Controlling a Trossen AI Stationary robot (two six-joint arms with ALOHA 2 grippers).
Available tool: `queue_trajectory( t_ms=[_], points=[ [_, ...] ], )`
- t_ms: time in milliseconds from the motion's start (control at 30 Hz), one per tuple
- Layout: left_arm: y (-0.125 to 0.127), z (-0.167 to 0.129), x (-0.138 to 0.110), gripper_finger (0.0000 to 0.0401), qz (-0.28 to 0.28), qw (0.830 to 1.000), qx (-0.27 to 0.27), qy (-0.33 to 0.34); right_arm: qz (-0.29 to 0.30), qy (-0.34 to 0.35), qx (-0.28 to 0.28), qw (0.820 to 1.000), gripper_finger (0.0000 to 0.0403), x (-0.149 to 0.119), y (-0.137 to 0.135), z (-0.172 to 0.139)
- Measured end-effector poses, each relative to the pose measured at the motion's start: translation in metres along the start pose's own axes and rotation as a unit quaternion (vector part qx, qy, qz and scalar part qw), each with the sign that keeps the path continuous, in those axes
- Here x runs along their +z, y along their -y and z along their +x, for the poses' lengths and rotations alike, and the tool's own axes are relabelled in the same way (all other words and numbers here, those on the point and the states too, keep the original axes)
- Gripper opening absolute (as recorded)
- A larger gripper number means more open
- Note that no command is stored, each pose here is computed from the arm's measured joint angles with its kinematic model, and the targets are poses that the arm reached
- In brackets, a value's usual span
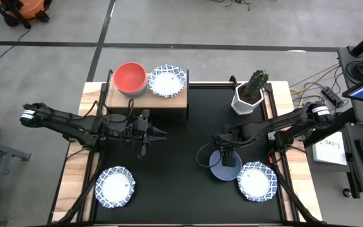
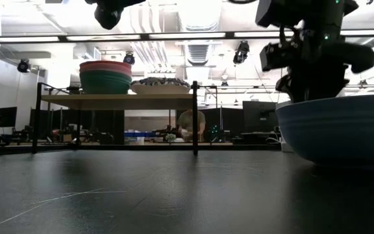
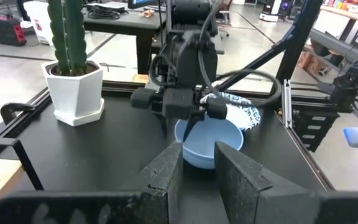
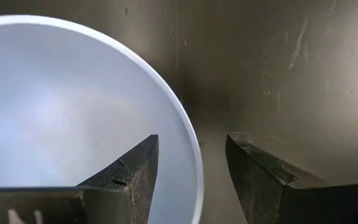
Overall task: Place and stack bowls onto a shelf
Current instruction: Move the light blue bowl from right to the middle of the table
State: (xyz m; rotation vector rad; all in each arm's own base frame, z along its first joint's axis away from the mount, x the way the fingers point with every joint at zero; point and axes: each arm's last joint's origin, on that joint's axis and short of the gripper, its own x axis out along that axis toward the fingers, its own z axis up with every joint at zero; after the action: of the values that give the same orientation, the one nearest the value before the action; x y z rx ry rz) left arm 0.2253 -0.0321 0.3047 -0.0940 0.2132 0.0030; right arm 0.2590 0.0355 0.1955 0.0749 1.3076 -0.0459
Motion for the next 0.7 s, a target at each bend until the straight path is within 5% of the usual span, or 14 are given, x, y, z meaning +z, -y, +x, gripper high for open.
queue_trajectory(
  t_ms=[167,700],
  points=[
    [0.0,0.0,0.0,0.0076,0.004,1.0,0.0,-0.001,-0.004,-0.024,-0.005,1.0,0.016,0.001,-0.001,0.014],
    [0.0,0.001,-0.003,0.0076,0.009,1.0,0.001,-0.011,-0.006,-0.034,0.002,0.999,0.0013,0.002,-0.001,0.018]
  ],
)
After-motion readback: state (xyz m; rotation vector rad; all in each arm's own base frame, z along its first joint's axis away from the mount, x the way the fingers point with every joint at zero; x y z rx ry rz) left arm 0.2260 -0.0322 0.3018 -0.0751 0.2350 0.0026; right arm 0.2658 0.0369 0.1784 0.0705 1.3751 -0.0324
